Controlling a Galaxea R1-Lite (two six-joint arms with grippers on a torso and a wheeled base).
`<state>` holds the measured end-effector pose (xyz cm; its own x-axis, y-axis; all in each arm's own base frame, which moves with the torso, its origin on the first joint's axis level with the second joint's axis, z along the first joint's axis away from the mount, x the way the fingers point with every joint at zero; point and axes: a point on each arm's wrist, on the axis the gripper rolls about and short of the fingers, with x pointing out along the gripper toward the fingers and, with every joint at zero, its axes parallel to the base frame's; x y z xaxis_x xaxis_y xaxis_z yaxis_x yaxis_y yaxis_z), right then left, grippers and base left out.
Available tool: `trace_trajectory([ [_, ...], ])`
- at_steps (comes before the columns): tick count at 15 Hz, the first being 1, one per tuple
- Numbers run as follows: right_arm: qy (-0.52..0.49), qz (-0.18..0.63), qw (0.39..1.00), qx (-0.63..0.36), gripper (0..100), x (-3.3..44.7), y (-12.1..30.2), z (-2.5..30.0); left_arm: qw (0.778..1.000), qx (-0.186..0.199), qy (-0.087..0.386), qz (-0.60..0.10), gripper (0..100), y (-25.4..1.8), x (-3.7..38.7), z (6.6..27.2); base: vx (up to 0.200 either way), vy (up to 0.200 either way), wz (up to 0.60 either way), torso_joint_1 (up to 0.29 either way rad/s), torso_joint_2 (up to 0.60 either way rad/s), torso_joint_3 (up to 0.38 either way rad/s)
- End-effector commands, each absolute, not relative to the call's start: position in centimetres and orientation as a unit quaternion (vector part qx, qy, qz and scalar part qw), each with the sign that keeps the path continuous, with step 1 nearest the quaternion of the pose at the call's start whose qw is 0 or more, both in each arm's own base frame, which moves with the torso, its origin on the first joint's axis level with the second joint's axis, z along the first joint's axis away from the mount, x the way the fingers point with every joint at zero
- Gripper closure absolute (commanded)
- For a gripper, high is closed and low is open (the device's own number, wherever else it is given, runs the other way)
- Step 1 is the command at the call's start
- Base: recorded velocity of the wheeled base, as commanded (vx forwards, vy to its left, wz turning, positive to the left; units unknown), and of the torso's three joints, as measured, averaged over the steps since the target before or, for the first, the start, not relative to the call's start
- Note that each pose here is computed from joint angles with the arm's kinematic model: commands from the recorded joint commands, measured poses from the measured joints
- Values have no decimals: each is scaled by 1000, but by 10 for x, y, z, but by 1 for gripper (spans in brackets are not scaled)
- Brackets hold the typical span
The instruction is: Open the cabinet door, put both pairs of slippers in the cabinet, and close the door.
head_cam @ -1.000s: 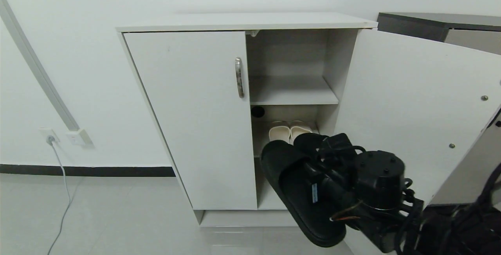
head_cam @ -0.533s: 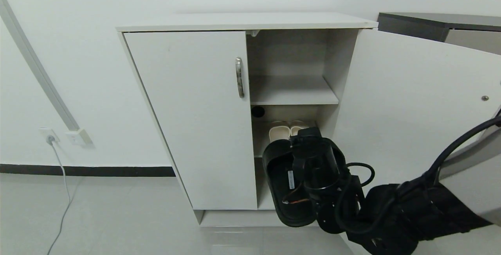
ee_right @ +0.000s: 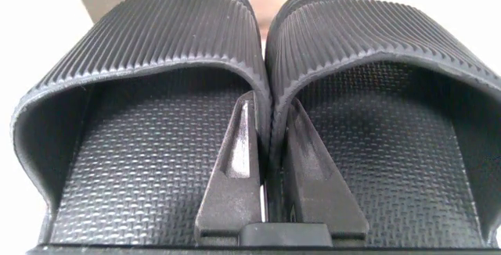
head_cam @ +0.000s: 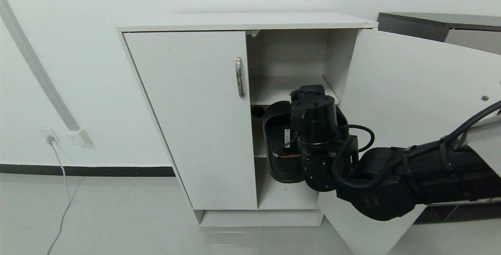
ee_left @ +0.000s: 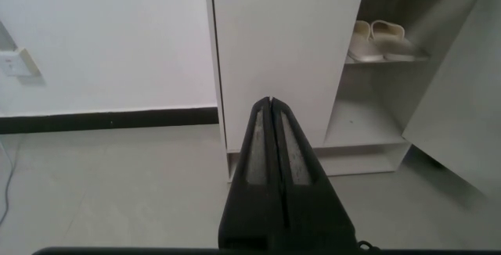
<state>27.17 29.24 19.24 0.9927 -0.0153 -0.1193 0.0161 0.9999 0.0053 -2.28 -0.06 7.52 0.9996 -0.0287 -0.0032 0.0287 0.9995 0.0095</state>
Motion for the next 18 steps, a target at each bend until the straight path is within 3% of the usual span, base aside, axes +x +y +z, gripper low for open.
trace_trajectory([
  [1, 42, -14, 999, 6, 100, 277, 290, 196, 1000, 5, 1, -15, 100, -1, -23, 75, 0, 0, 0, 0, 0, 0],
  [7, 39, -14, 999, 4, 100, 278, 290, 195, 1000, 5, 1, -15, 100, -1, -23, 75, 0, 0, 0, 0, 0, 0],
  [18, 45, -15, 999, -2, 100, 276, 288, 191, 1000, 5, 1, -15, 100, -1, -23, 75, 200, 0, 0, 2, 3, 2],
])
